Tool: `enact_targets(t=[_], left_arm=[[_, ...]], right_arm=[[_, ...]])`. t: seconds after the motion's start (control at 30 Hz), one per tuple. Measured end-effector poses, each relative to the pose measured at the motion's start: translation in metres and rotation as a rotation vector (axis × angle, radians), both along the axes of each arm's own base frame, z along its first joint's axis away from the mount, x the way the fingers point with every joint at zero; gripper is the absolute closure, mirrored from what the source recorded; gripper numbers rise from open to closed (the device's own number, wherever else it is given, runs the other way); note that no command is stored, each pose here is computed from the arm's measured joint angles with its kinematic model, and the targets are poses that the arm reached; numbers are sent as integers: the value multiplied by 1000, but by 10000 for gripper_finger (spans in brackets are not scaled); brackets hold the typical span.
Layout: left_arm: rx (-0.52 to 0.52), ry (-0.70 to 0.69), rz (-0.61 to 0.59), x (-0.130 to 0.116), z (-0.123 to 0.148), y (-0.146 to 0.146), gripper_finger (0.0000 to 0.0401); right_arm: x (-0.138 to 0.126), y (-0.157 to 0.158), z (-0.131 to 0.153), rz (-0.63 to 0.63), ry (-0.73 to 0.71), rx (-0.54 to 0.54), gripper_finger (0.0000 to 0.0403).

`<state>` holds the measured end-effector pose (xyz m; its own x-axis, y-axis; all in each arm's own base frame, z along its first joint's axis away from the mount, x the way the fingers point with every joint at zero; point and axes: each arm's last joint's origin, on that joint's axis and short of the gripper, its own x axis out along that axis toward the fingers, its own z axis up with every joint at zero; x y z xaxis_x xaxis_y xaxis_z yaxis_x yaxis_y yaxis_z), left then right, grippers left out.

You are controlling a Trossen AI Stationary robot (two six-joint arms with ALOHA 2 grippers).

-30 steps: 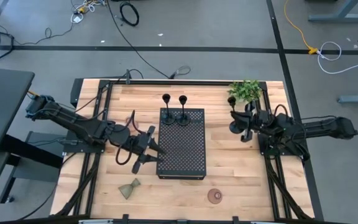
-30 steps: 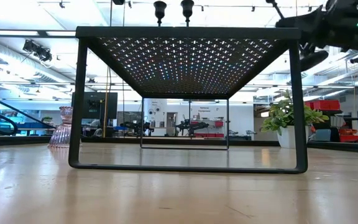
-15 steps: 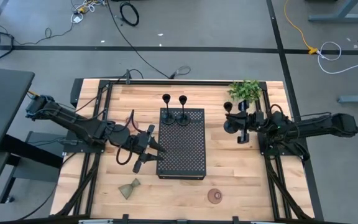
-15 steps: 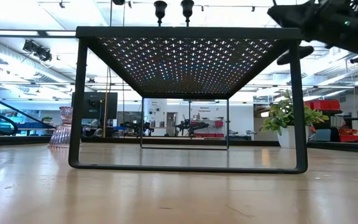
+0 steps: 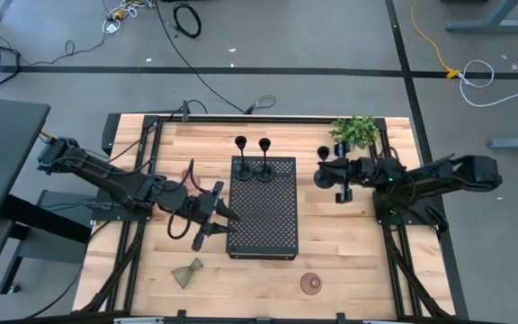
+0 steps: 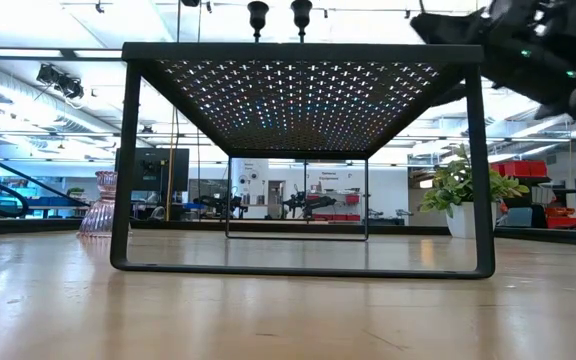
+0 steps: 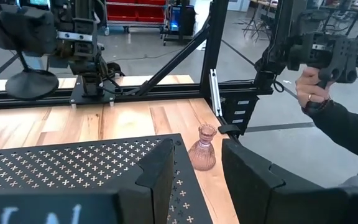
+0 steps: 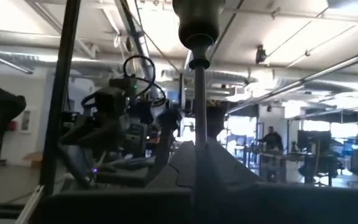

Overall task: Pick & Place candle stick holders
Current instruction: Put the black candle holder on the shelf aligned with the other black candle holder

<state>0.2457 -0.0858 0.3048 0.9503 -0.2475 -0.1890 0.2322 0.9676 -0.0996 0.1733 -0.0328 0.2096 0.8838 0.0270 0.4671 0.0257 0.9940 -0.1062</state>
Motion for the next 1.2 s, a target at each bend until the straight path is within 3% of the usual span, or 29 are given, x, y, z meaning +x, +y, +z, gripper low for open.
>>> enact_targets(t=[0.27,0.57,1.2], left_arm=[[0,3,-2,0,0,0,263],[5,15,-8,0,-1,0,263],[7,23,-14,-1,-2,-2,263]], right_arm=[[37,-18,0,10,66,42,403],[61,-16,0,46,69,15,403],[95,-18,-13,-35,116,38,403]])
